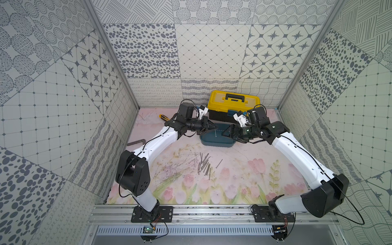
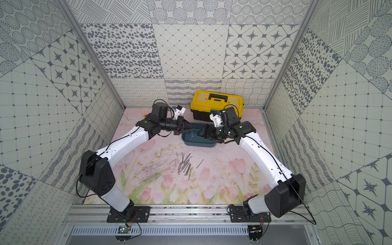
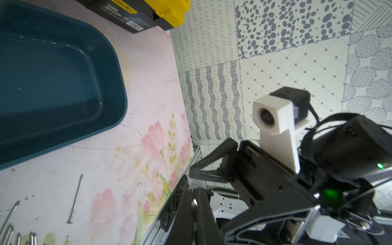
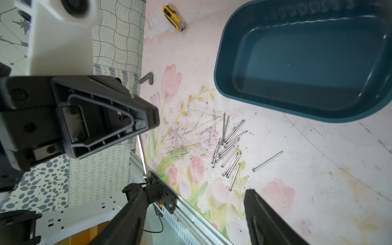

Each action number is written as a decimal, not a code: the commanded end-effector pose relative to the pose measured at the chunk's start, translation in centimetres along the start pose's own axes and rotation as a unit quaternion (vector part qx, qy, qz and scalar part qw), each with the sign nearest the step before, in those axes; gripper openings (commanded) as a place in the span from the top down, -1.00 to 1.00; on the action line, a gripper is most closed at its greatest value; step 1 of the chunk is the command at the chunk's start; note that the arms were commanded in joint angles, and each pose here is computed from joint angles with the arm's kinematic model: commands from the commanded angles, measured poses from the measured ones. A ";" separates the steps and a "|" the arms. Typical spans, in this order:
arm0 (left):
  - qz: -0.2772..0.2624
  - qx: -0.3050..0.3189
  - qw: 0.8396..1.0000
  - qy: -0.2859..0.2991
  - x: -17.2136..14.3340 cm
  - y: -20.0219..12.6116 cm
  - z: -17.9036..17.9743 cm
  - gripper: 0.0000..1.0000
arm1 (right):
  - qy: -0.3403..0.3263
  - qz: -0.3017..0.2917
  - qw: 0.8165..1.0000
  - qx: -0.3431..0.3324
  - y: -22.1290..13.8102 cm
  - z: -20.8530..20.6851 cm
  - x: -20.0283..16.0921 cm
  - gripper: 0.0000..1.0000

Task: Put the nails on the desktop into the storage box
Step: Place the nail in the storage box.

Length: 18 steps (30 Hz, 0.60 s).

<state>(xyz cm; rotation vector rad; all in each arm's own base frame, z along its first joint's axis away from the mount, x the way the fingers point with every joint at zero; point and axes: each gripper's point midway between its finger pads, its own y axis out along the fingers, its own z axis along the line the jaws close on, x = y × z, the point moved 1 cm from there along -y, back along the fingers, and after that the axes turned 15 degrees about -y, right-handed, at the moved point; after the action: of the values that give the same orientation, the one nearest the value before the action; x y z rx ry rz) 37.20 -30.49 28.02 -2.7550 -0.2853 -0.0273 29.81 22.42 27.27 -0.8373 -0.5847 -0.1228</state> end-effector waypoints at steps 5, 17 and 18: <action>-0.021 0.250 0.968 0.019 3.8 1.0 8.0 1.00 | -0.041 -0.007 0.997 -0.058 -0.7 -2.2 0.9 -0.58; 0.002 0.375 0.926 0.037 7.6 3.5 14.4 1.00 | -0.068 0.007 0.993 -0.095 0.0 -3.8 1.3 -0.58; 0.004 0.381 0.924 0.036 7.7 3.7 15.0 1.00 | -0.070 0.007 0.993 -0.099 0.0 -3.9 1.3 -0.58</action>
<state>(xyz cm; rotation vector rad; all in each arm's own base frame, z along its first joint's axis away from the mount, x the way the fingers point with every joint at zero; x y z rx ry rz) 46.82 -29.86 16.77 -2.1988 -0.3131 -0.0245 31.69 20.06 24.88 -1.0193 -0.6389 -0.0944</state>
